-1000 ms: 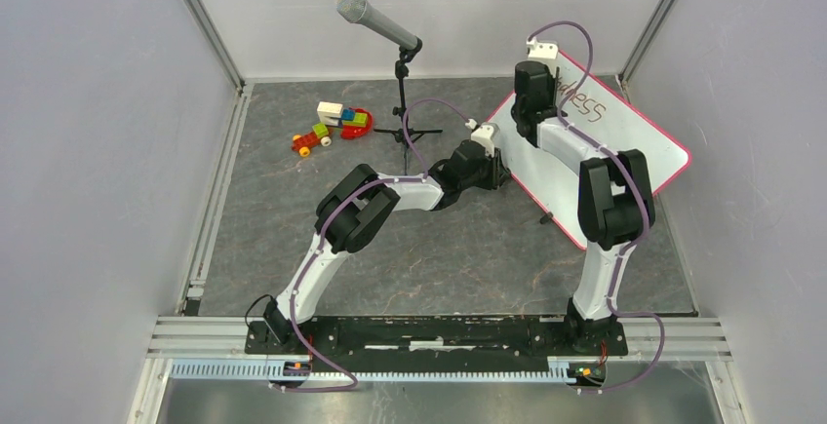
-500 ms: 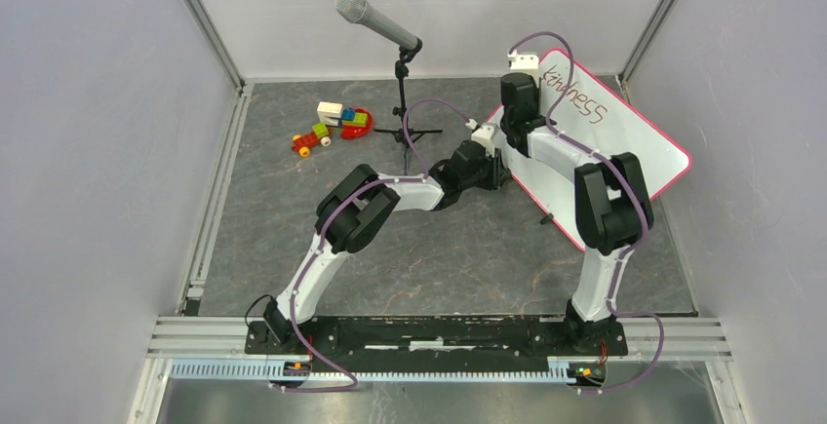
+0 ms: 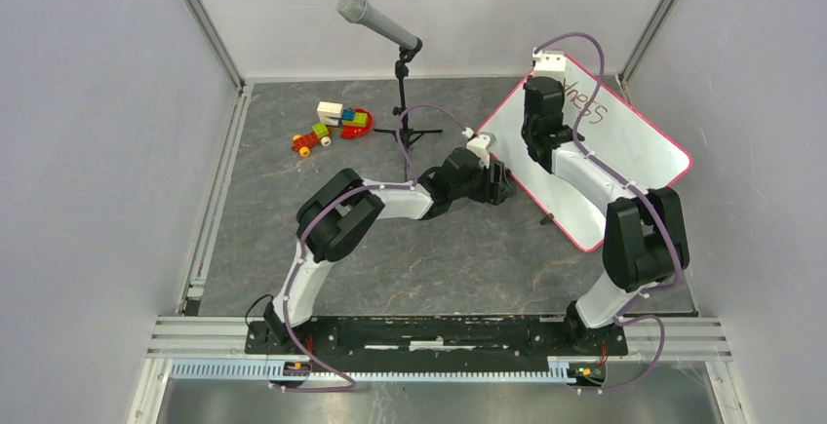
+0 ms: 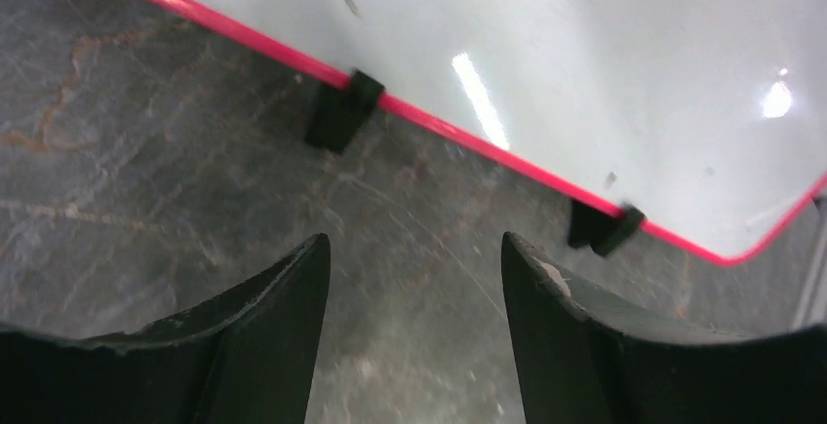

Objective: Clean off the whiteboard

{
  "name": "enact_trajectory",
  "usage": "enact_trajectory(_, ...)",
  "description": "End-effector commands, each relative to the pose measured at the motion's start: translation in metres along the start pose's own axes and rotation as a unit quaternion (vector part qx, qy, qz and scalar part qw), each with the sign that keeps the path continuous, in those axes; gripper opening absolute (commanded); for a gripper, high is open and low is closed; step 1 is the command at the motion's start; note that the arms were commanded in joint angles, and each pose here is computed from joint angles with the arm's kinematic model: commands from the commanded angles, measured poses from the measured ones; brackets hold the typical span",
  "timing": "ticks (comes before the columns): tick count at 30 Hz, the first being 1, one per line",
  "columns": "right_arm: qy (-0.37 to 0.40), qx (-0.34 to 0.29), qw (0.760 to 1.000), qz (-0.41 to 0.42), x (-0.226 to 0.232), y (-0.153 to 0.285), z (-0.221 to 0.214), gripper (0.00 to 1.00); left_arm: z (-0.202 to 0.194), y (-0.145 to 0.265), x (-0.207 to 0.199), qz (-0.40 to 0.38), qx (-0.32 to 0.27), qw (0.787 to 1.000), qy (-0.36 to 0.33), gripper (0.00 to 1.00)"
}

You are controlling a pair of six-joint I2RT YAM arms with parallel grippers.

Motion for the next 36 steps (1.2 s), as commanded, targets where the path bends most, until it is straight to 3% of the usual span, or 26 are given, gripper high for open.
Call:
enact_trajectory(1,-0.004,-0.001,1.000,0.017,-0.005,0.005,0.000,0.36,0.031,0.039,-0.036,-0.036,-0.019,0.999,-0.006,0.72)
enact_trajectory(5,-0.011,0.005,0.999,0.034,-0.003,0.002,-0.007,0.37,0.058,0.061,-0.045,-0.036,-0.030,0.997,-0.053,0.80)
enact_trajectory(12,0.012,0.024,0.999,0.041,0.003,-0.005,-0.021,0.38,0.121,0.075,-0.039,-0.051,-0.080,0.991,-0.095,0.80)
enact_trajectory(16,0.056,0.038,0.995,0.076,0.012,-0.007,-0.022,0.69,0.153,0.068,-0.034,-0.067,-0.101,0.985,-0.124,0.79)
enact_trajectory(19,0.068,0.068,0.991,0.097,0.020,-0.001,-0.031,0.79,0.166,0.073,-0.027,-0.069,-0.118,0.979,-0.153,0.77)
enact_trajectory(24,-0.006,0.142,0.987,0.074,0.028,0.037,-0.054,0.78,0.165,0.112,0.000,-0.080,-0.174,0.973,-0.126,0.76)
enact_trajectory(29,-0.147,0.157,0.962,0.168,0.076,0.090,-0.099,0.73,0.162,0.141,0.016,-0.116,-0.202,0.965,-0.121,0.76)
enact_trajectory(36,-0.233,0.243,0.935,0.110,0.089,0.109,-0.152,0.68,0.163,0.153,0.034,-0.126,-0.218,0.960,-0.118,0.76)
Point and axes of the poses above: each gripper's point midway between its finger pads, its own y axis back along the fingers, its own x axis along the line the jaws close on, z = x × y, the point moved 2 cm from there along y, back along the fingers, and after that the axes turned 7 degrees about y, right-handed, at the moved point
